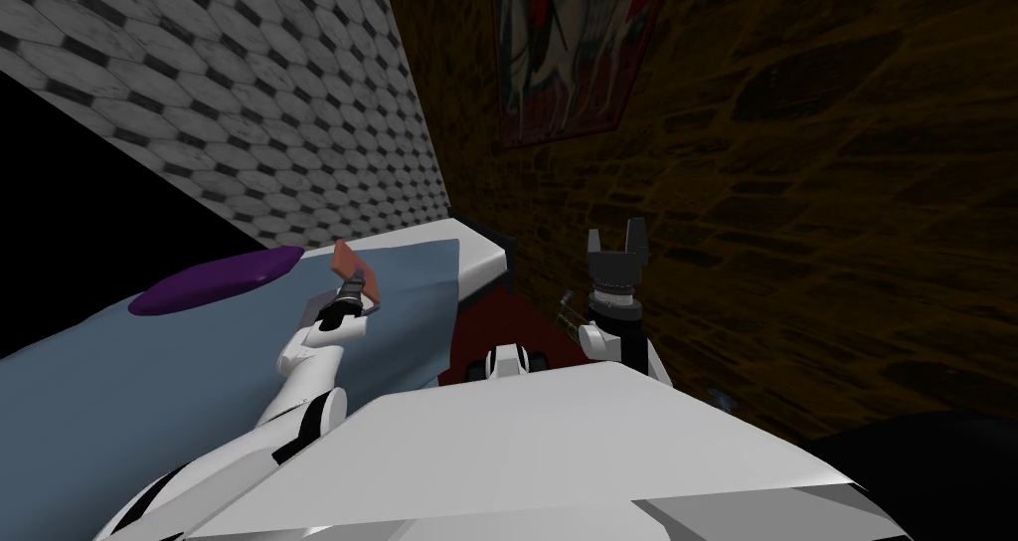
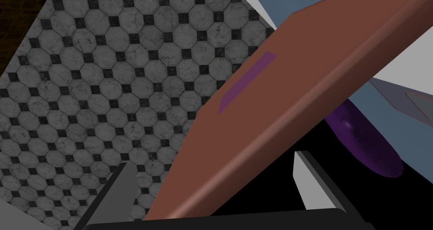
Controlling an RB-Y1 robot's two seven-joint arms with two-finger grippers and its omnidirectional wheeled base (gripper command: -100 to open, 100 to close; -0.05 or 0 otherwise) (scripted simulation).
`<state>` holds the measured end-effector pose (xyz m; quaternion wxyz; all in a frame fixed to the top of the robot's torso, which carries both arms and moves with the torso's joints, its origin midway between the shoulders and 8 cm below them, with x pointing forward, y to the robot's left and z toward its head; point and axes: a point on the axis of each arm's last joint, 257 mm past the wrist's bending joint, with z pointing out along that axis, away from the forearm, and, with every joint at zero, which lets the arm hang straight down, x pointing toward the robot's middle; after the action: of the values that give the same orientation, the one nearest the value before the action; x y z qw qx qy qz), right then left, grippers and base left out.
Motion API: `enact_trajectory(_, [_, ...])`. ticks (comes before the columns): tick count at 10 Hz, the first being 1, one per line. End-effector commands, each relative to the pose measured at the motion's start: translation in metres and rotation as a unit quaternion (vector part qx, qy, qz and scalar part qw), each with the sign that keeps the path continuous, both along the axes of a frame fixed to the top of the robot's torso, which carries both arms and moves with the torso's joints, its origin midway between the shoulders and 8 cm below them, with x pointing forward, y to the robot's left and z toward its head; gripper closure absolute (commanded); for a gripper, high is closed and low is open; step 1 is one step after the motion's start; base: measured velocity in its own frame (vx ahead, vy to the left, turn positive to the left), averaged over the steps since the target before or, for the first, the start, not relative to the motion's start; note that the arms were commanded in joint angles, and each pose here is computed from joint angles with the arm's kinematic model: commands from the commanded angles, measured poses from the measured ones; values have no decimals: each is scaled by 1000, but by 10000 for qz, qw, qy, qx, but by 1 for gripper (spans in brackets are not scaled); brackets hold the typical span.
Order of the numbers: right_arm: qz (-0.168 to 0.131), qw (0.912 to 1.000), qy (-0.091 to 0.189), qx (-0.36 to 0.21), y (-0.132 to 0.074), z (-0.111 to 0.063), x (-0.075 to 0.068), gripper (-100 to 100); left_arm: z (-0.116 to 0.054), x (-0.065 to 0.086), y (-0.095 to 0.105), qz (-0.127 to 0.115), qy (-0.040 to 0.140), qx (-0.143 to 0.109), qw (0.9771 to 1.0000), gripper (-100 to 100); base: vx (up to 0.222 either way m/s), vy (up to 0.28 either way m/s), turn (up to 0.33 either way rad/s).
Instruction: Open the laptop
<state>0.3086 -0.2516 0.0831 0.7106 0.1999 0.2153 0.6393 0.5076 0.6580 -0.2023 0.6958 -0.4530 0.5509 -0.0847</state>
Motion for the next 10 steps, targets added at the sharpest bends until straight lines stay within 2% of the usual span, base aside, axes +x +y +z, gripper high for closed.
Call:
enact_trajectory(1, [0, 10000, 0, 0, 0, 0, 0, 0, 22, 8, 9, -80, -192, 102, 9997, -100, -1, -43, 43])
enact_trajectory(2, [0, 10000, 0, 0, 0, 0, 0, 0, 14, 5, 14, -41, -115, 79, 9999, -100, 17, -54, 29])
enact_trajectory(3, [0, 10000, 0, 0, 0, 0, 0, 0, -1, 0, 17, 13, 11, -8, 10000, -100, 15, -30, -3])
enact_trajectory(4, [0, 10000, 0, 0, 0, 0, 0, 0, 29, 7, 27, -62, -212, 138, 9997, -100, 13, -59, 38])
enact_trajectory(6, [0, 10000, 0, 1, 0, 0, 0, 0, 1, -3, 34, 51, 23, -17, 10000, -100, 7, -50, 11])
enact_trajectory(7, [0, 10000, 0, 0, 0, 0, 0, 0, 29, 1, 47, 9, -179, 120, 9998, -100, 7, -55, 28])
enact_trajectory(8, [0, 10000, 0, 0, 0, 0, 0, 0, 23, -2, 48, 37, -125, 82, 9999, -100, 12, -57, 33])
enact_trajectory(9, [0, 10000, 0, 0, 0, 0, 0, 0, 7, -8, 52, 106, 8, -12, 9999, -100, 9, -23, -1])
enact_trajectory(10, [0, 10000, 0, 0, 0, 0, 0, 0, 33, -4, 62, 63, -204, 98, 9997, -100, 10, -48, 41])
